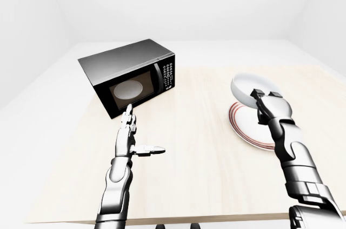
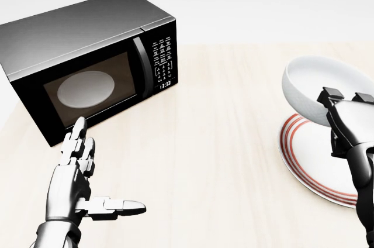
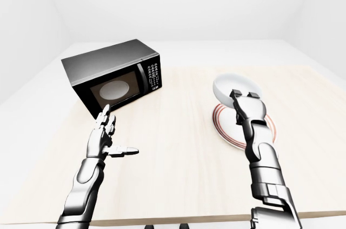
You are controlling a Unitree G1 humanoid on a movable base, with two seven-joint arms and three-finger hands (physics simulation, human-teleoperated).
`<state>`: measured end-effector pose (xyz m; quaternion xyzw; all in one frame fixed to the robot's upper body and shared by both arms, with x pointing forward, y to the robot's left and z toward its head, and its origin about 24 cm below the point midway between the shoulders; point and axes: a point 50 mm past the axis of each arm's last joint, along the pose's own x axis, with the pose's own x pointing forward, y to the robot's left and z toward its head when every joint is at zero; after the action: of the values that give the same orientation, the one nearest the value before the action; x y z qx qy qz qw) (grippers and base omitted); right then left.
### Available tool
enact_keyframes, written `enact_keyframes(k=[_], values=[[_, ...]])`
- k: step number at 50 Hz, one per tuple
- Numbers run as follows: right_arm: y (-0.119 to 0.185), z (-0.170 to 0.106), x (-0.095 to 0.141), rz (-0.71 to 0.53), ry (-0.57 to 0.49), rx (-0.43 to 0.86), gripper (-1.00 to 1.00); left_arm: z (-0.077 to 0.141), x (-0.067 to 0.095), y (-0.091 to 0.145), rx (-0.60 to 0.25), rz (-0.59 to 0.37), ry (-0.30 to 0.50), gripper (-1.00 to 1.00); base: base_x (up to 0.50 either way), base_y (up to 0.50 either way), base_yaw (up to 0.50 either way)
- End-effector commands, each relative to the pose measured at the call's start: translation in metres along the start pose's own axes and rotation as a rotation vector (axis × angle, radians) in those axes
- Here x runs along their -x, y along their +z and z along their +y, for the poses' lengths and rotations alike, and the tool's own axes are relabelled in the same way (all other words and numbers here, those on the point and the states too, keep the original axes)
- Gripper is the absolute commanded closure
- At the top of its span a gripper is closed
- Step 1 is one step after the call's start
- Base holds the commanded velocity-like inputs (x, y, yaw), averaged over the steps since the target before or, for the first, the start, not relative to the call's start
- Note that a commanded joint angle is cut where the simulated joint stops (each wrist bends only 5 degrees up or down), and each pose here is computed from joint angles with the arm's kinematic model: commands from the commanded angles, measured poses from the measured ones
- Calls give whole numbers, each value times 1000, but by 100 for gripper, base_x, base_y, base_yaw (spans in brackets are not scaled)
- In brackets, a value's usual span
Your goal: Pick up the white bowl and put it on the plate.
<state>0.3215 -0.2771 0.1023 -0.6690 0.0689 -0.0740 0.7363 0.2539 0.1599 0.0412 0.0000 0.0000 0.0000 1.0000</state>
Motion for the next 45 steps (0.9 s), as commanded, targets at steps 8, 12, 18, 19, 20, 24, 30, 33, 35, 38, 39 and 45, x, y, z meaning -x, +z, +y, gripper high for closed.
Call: enact_keyframes(k=[8, 12, 18, 19, 20, 24, 30, 33, 35, 38, 39, 45], values=[[-16, 1, 2, 40, -25, -14, 100, 0, 0, 0, 0, 0, 0, -100, 0, 0, 0], [-18, 3, 3, 46, -22, -14, 100, 0, 0, 0, 0, 0, 0, -100, 0, 0, 0], [-22, 8, 3, 55, -16, -13, 100, 0, 0, 0, 0, 0, 0, -100, 0, 0, 0], [-22, 8, 3, 56, -15, -13, 100, 0, 0, 0, 0, 0, 0, -100, 0, 0, 0], [-23, 8, 4, 58, -15, -15, 100, 0, 0, 0, 0, 0, 0, -100, 0, 0, 0], [-25, 9, 4, 64, -12, -14, 100, 0, 0, 0, 0, 0, 0, -100, 0, 0, 0], [-30, 11, 6, 75, -8, -17, 100, 0, 0, 0, 0, 0, 0, -100, 0, 0, 0], [-31, 11, 6, 79, -6, -17, 100, 0, 0, 0, 0, 0, 0, -100, 0, 0, 0], [-32, 11, 7, 81, -6, -18, 100, 0, 0, 0, 0, 0, 0, -100, 0, 0, 0], [-36, 13, 8, 90, -2, -16, 100, 0, 0, 0, 0, 0, 0, -100, 0, 0, 0], [-37, 13, 8, 92, -2, -17, 100, 0, 0, 0, 0, 0, 0, -100, 0, 0, 0], [-43, 14, 8, 109, 1, -15, 100, 0, 0, 0, 0, 0, 0, -100, 0, 0, 0]])
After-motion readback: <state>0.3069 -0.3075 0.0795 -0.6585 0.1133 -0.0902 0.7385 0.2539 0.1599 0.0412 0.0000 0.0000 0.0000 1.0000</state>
